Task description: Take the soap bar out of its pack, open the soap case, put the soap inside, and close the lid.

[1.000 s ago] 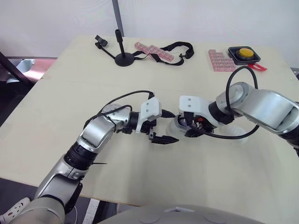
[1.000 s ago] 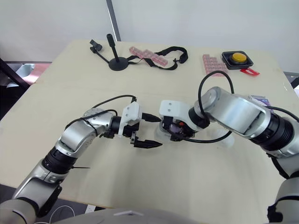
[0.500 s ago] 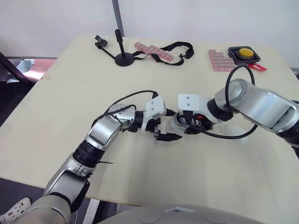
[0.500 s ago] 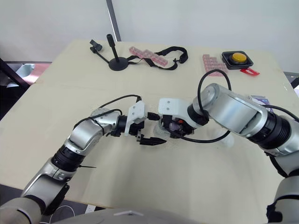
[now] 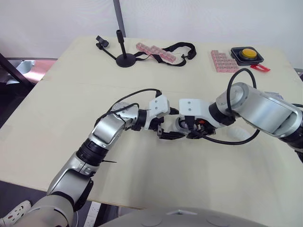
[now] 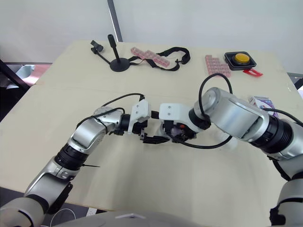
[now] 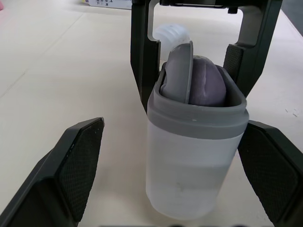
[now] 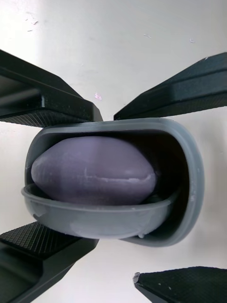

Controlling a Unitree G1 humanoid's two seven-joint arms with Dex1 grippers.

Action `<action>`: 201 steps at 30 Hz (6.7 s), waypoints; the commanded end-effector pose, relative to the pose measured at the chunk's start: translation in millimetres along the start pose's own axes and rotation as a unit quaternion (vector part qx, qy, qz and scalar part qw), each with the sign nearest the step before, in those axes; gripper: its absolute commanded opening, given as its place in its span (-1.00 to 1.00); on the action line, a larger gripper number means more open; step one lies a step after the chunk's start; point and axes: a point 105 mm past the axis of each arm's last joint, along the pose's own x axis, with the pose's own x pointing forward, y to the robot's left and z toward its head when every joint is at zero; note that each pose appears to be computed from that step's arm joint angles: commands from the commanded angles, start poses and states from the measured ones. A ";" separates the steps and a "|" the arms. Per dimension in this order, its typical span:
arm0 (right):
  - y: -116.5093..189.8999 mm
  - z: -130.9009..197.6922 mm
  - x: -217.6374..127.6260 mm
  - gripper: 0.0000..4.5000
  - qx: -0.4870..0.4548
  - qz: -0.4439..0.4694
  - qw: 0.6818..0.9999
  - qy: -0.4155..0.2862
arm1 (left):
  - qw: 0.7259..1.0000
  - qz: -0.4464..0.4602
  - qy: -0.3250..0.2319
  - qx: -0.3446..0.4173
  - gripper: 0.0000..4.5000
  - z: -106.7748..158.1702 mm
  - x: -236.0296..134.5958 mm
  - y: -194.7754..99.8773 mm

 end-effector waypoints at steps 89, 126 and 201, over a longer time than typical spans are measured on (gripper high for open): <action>20.9 -56.9 -35.9 0.99 0.081 -0.079 0.939 -0.324 | 0.985 0.007 -0.167 0.048 -0.15 14.5 -39.1 -25.1; 70.5 -225.1 -79.1 0.99 0.305 -0.427 0.765 -0.375 | 0.988 -0.011 -0.137 0.067 -0.15 -34.2 -23.9 -31.5; -18.9 -171.6 -41.1 -0.13 0.290 -0.187 0.927 -0.149 | 0.991 0.008 -0.124 0.049 -0.15 -32.1 -19.3 -24.1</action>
